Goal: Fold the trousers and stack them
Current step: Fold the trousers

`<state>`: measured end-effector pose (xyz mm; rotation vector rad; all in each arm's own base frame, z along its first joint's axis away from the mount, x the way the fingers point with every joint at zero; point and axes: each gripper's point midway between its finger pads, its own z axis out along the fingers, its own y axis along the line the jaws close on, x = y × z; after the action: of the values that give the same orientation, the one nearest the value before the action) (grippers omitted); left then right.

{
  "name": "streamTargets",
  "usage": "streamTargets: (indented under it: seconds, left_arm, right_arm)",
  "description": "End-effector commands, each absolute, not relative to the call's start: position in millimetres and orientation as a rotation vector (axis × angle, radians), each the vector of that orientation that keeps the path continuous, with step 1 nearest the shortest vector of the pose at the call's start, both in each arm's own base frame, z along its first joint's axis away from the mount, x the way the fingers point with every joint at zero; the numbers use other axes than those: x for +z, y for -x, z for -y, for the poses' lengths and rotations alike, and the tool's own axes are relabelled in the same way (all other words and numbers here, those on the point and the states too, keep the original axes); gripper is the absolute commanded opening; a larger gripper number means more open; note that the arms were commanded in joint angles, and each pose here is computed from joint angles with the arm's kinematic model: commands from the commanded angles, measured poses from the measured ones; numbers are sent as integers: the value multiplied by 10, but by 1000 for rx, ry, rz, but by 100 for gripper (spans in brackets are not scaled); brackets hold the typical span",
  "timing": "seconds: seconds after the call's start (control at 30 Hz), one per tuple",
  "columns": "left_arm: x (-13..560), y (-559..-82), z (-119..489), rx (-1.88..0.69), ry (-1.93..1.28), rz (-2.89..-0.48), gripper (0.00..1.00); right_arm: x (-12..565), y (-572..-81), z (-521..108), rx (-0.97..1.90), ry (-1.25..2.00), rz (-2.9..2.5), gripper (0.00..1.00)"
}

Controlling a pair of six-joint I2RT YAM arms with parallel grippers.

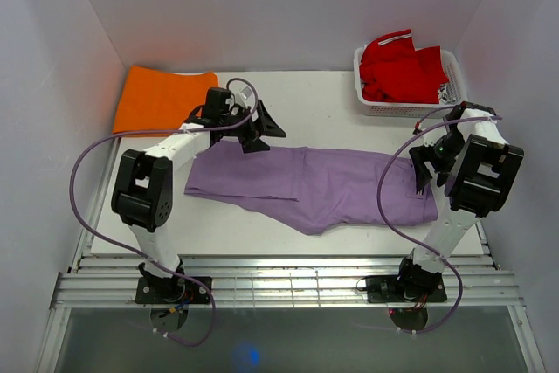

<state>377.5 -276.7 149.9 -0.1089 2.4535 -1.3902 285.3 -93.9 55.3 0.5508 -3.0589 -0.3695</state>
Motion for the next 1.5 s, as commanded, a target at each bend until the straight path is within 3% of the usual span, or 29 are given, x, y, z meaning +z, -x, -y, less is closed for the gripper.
streamTargets:
  seconds: [0.0,0.2,0.37,0.47,0.6,0.87,1.13,1.3,1.33,1.43,1.47]
  left_arm:
    - [1895,-3922,2358,-1306,85,-2358,98]
    - [1903,-4074,890,-1019,146,-2338,98]
    - [1427,-3712,10,-952,206,-2477,98]
    - [1197,-3605,-75,-1000,168,-2486,92]
    - [982,-3568,-7,-1074,175,-2484,74]
    - [361,-3590,-55,-1012,305,-2534,65]
    - [146,-3591,197,-1019,210,-2555,62]
    - [125,-3595,345,-1098,247,-2554,49]
    - [131,-3610,321,-1094,265,-2556,37]
    - [293,-3682,246,-1072,248,-2533,16]
    - [353,-3691,229,-1063,240,-2527,2]
  right_arm:
    - [611,-2909,927,-378,-571,3071,81]
    - [669,-2934,863,-439,-585,3085,81]
    - [767,-2990,820,-549,-544,3099,81]
    - [831,-3078,841,-654,-469,3124,83]
    - [793,-3052,944,-652,-400,3126,84]
    - [528,-2823,1054,-635,-308,3063,85]
    - [307,-2837,1037,-670,-302,3064,83]
    - [246,-2874,867,-806,-291,3041,79]
    - [245,-2881,843,-819,-309,3039,77]
    - [243,-2924,712,-876,-349,3034,67]
    - [253,-2937,674,-892,-362,3031,63]
